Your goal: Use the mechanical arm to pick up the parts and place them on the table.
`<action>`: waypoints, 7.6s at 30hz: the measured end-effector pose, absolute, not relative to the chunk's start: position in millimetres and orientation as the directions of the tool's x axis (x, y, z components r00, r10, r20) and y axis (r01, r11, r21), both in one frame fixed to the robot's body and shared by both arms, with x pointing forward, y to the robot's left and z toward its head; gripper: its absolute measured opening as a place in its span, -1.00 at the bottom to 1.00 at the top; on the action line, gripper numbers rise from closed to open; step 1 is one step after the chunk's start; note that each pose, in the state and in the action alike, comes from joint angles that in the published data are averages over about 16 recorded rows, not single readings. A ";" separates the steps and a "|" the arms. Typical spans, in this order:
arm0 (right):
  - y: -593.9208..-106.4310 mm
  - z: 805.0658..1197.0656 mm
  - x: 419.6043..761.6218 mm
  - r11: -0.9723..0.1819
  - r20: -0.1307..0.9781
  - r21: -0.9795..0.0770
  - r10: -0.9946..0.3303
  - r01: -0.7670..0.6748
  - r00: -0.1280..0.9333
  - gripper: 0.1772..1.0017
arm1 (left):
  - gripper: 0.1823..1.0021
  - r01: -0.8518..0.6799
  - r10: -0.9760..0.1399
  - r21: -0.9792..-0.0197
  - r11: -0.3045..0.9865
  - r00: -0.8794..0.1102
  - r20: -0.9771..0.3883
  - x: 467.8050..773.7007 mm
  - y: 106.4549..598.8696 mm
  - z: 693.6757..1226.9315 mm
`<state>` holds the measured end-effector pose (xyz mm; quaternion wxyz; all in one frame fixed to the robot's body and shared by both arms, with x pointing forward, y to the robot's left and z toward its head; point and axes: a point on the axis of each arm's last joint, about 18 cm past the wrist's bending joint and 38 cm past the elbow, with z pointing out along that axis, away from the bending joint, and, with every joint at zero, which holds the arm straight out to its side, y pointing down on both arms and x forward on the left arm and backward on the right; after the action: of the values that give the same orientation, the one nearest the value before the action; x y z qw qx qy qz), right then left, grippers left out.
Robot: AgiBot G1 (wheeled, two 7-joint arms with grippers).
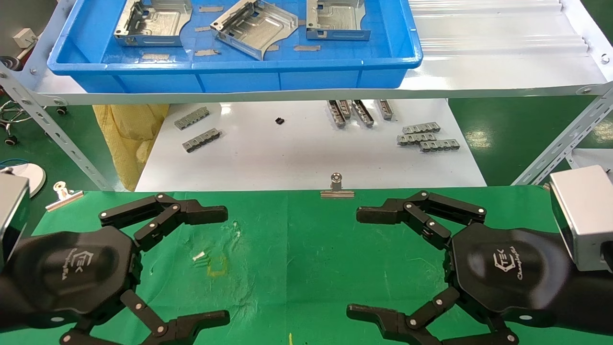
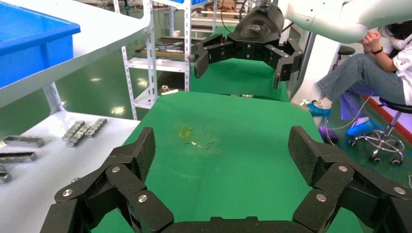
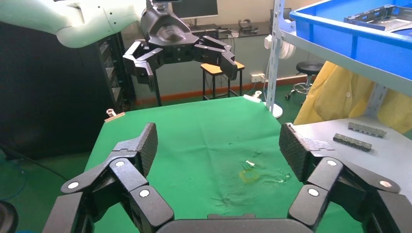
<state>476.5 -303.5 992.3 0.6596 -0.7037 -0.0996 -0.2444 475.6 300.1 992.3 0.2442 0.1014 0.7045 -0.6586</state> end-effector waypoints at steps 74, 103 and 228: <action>-303.5 992.3 476.5 -0.110 0.475 -0.880 -0.182 0.463 0.861 -0.96 | 0.99 0.338 -0.743 -0.896 0.287 -0.513 -0.431 691.2 242.3 1211.8; -303.5 992.3 476.5 -0.110 0.475 -0.880 -0.182 0.463 0.861 -0.96 | 0.02 0.327 -0.787 -0.878 0.348 -0.406 -0.464 709.7 244.0 1212.2; -303.7 992.3 476.6 -0.110 0.475 -0.880 -0.183 0.462 0.861 1.00 | 0.92 0.458 -0.331 -0.787 0.414 -0.729 -0.599 637.4 336.0 966.5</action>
<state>476.6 -303.7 992.3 0.6597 -0.7037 -0.0994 -0.2445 637.4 336.0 966.5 0.3655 0.0420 0.7572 -0.5398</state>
